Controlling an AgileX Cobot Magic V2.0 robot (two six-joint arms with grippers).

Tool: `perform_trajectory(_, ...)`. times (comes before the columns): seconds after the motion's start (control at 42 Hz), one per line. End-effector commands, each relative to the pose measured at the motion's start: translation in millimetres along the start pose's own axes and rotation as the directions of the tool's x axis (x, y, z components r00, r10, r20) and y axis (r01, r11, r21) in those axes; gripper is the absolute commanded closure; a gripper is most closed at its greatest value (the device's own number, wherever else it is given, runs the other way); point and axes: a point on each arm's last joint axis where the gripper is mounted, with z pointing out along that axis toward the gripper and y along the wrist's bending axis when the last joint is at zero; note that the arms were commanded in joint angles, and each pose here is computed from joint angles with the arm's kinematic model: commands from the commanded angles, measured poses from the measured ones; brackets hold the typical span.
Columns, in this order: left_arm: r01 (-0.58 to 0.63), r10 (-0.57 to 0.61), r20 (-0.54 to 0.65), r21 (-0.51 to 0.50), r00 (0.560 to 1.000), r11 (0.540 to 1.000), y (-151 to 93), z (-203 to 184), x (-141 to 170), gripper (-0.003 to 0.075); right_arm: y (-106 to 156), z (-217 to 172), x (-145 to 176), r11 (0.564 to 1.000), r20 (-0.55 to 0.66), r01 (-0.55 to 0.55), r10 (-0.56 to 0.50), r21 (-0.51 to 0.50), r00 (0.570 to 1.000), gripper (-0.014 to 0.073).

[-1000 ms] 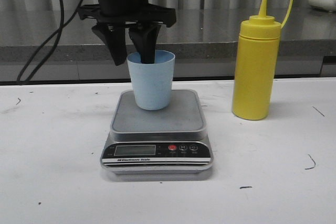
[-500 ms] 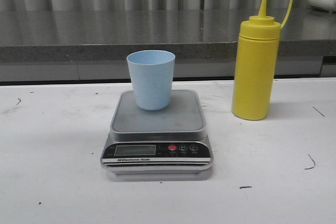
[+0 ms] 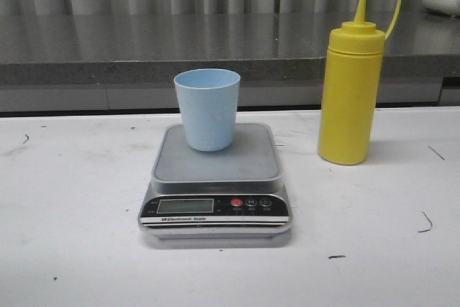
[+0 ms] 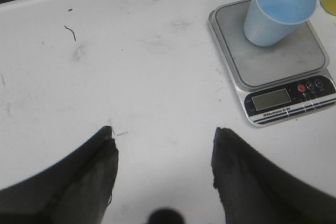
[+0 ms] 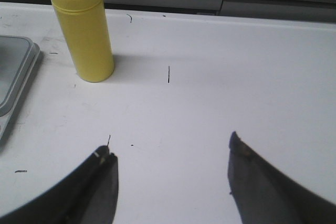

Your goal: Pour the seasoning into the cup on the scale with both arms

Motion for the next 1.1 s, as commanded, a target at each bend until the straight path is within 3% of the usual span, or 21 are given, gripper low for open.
perform_trajectory(0.0, 0.014, -0.015, 0.128, 0.014, 0.992, 1.0, 1, -20, 14, 0.0326, 0, -4, -14, 1.0, 0.084, 0.009, -0.009, 0.004, 0.996, 0.0123)
perform_trajectory(0.262, 0.015, -0.019, 0.192, 0.022, 0.981, 1.0, 2, -39, 52, 0.0335, 0, -4, -14, 1.0, 0.084, 0.009, -0.009, 0.004, 0.996, 0.0123)
perform_trajectory(0.881, 0.014, -0.019, 0.209, 0.023, 0.978, 1.0, 2, -42, 53, 0.0335, 0, -4, -13, 1.0, 0.073, 0.004, -0.003, -0.002, 0.997, 0.0121)
perform_trajectory(1.071, 0.014, -0.019, 0.209, 0.023, 0.978, 1.0, 2, -42, 53, 0.0335, 3, 2, -14, 0.998, 0.051, 0.056, -0.054, -0.026, 0.997, -0.0018)
